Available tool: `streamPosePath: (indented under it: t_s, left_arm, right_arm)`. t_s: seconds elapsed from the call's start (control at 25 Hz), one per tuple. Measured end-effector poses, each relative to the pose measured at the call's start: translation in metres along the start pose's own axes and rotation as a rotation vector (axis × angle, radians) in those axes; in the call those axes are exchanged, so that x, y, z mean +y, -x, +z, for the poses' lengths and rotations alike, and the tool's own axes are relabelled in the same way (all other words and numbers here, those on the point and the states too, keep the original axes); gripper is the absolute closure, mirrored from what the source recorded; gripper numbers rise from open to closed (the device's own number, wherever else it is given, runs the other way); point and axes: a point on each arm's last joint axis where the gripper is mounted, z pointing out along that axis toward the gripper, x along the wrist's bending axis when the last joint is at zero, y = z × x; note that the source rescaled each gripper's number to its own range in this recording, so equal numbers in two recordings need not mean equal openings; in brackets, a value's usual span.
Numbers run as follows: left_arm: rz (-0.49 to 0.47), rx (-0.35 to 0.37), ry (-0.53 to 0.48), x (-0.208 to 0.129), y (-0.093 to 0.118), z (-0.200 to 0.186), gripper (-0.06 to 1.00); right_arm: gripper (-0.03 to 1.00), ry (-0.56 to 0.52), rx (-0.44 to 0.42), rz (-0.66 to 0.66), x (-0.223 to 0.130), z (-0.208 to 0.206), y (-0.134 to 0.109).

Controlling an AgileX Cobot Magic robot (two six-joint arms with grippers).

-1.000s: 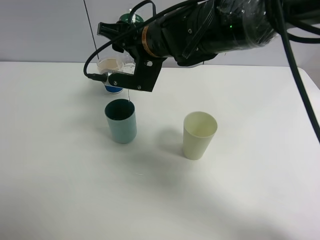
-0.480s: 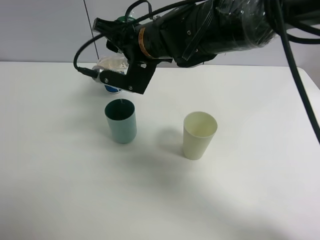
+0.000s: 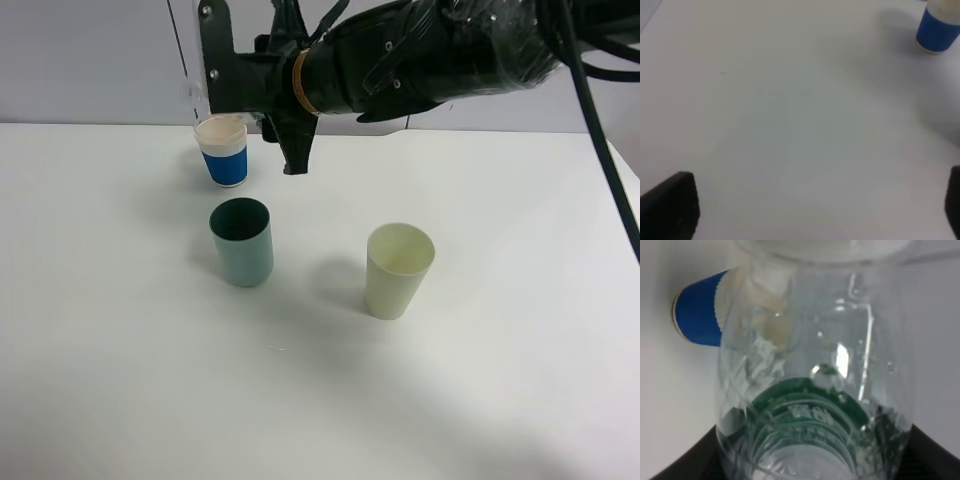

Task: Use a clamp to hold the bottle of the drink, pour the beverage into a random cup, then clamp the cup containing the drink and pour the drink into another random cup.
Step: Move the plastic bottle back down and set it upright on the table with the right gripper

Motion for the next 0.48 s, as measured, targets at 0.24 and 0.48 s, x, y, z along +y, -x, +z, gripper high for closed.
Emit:
streamPosePath:
  t_s: [0.24, 0.48]
  left_arm:
    - [0.0, 0.0, 0.0, 0.0, 0.0, 0.0, -0.06]
    - [0.0, 0.0, 0.0, 0.0, 0.0, 0.0, -0.06]
  right_arm:
    - [0.97, 0.008, -0.035, 0.428, -0.013, -0.015, 0.023]
    - [0.97, 0.046, -0.057, 0.943, -0.044, -0.025, 0.047]
